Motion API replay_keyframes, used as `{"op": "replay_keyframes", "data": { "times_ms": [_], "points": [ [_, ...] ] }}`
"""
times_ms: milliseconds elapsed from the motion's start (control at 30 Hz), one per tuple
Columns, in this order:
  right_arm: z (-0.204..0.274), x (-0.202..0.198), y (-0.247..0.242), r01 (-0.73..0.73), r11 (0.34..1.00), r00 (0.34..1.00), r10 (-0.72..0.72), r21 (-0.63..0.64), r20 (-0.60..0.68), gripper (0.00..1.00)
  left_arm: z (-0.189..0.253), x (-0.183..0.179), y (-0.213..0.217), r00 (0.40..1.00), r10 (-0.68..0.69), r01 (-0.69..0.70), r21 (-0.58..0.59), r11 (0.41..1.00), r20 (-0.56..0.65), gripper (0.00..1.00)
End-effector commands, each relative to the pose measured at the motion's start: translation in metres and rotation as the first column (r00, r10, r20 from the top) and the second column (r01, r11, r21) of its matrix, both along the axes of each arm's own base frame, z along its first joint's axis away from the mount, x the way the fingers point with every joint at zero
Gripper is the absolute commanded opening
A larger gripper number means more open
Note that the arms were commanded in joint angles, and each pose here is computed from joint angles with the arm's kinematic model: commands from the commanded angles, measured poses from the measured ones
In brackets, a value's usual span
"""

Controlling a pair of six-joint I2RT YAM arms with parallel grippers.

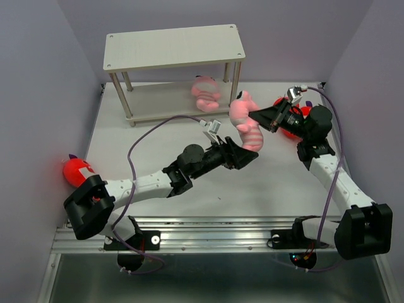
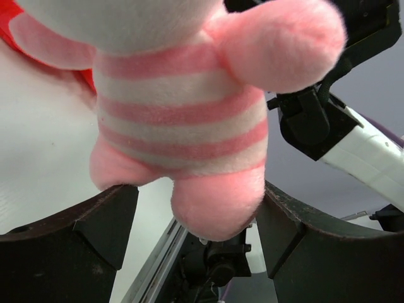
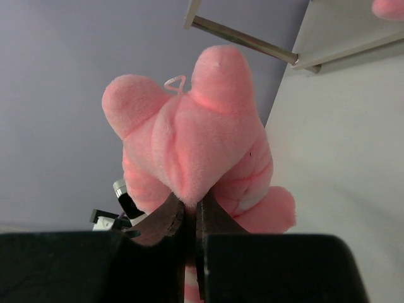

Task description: Place and organize the stuffed toys onto the shelf

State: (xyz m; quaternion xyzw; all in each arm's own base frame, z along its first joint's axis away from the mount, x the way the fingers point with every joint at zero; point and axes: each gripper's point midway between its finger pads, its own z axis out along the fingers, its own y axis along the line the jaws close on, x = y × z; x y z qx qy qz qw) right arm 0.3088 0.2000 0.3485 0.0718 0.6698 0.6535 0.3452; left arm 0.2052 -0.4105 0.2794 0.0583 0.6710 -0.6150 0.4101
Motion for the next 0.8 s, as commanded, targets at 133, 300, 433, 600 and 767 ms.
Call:
{"op": "replay_keyframes", "data": {
  "times_ms": [133,300,433,600,767],
  "points": [
    [0.020,-0.015,-0.001,-0.011,0.998,0.997,0.006,0.054,0.076,0.01,0.072,-0.006,0.001,0.994,0.000,0.016,-0.143,0.990,0.113,0.81],
    [0.018,-0.012,-0.002,0.003,0.998,0.997,-0.008,0.056,0.082,0.01,0.082,-0.010,0.008,0.993,0.011,0.009,-0.179,0.984,0.114,0.77],
    [0.014,-0.013,-0.002,0.003,0.998,0.997,-0.008,0.068,0.075,0.01,0.085,-0.006,0.013,0.993,0.042,-0.022,-0.188,0.982,0.106,0.73],
    [0.009,-0.017,-0.003,0.001,0.998,0.996,-0.006,0.056,0.088,0.01,0.091,-0.005,0.017,0.993,0.059,-0.036,-0.213,0.976,0.101,0.64],
    [0.001,-0.020,-0.003,0.002,0.999,0.996,-0.006,0.042,0.092,0.01,0.093,-0.006,0.018,0.993,0.061,-0.037,-0.224,0.974,0.097,0.52]
  ]
}}
